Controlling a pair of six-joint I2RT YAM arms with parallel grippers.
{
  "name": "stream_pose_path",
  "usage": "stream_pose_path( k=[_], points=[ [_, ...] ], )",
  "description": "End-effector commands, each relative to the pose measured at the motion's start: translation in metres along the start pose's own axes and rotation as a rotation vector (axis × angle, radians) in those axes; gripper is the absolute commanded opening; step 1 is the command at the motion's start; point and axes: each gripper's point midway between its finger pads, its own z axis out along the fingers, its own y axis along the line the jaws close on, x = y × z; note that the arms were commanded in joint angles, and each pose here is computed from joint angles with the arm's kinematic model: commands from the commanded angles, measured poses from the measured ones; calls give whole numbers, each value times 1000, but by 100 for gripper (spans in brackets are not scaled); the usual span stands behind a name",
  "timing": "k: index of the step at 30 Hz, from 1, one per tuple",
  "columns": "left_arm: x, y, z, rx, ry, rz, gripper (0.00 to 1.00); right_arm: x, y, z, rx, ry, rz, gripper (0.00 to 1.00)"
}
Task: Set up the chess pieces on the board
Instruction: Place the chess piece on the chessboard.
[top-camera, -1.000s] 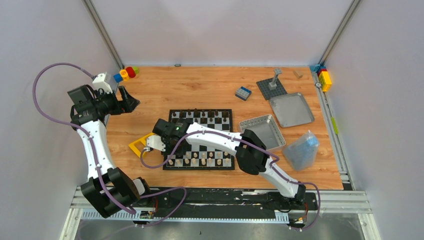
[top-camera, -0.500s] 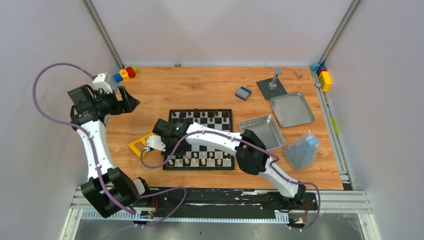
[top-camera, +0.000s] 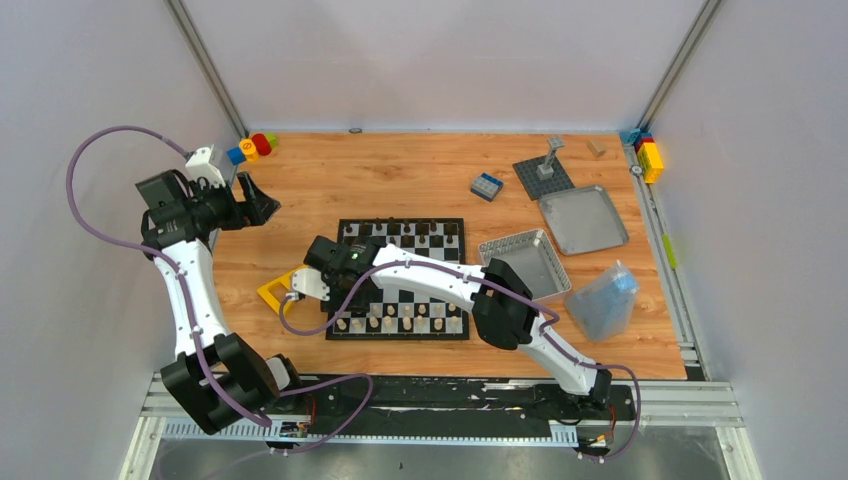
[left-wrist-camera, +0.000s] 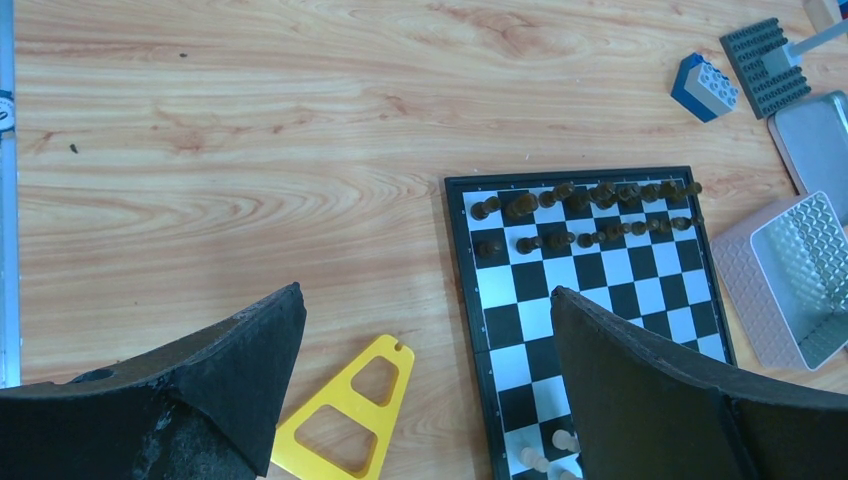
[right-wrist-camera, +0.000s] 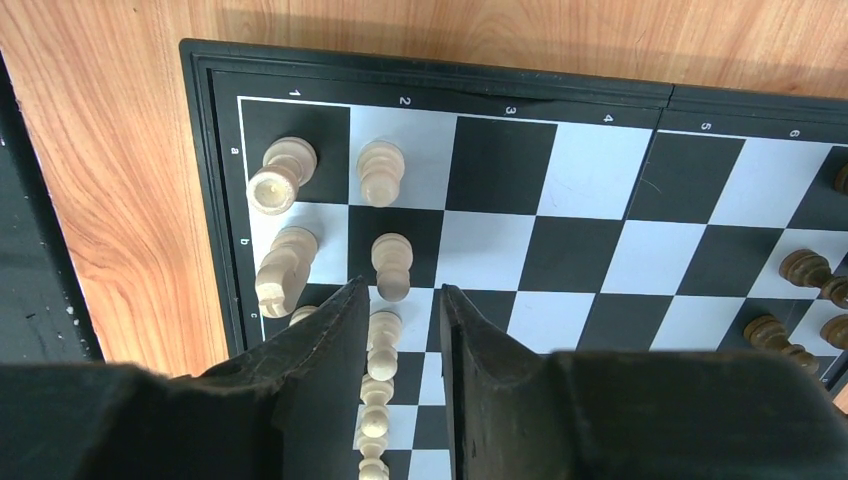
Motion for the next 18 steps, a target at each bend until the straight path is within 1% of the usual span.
stream_pose_path(
  k=[1,6,9,14,18],
  points=[
    [-5,2,-1,9,-19,22,100,-20,-8,-29,50,-69,14,35],
    [-7,-1,-2,21,-29,23,100,-27,-17,-63,75,-130,39,38],
    [-9,-4,-3,30,-39,27,100,-25,-30,-84,114,-158,56,40],
    [-13,-7,-4,43,-59,39,100,-13,-62,-122,193,-206,119,44],
    [-17,-10,-5,52,-75,56,100,9,-98,-155,272,-240,207,48]
  ],
)
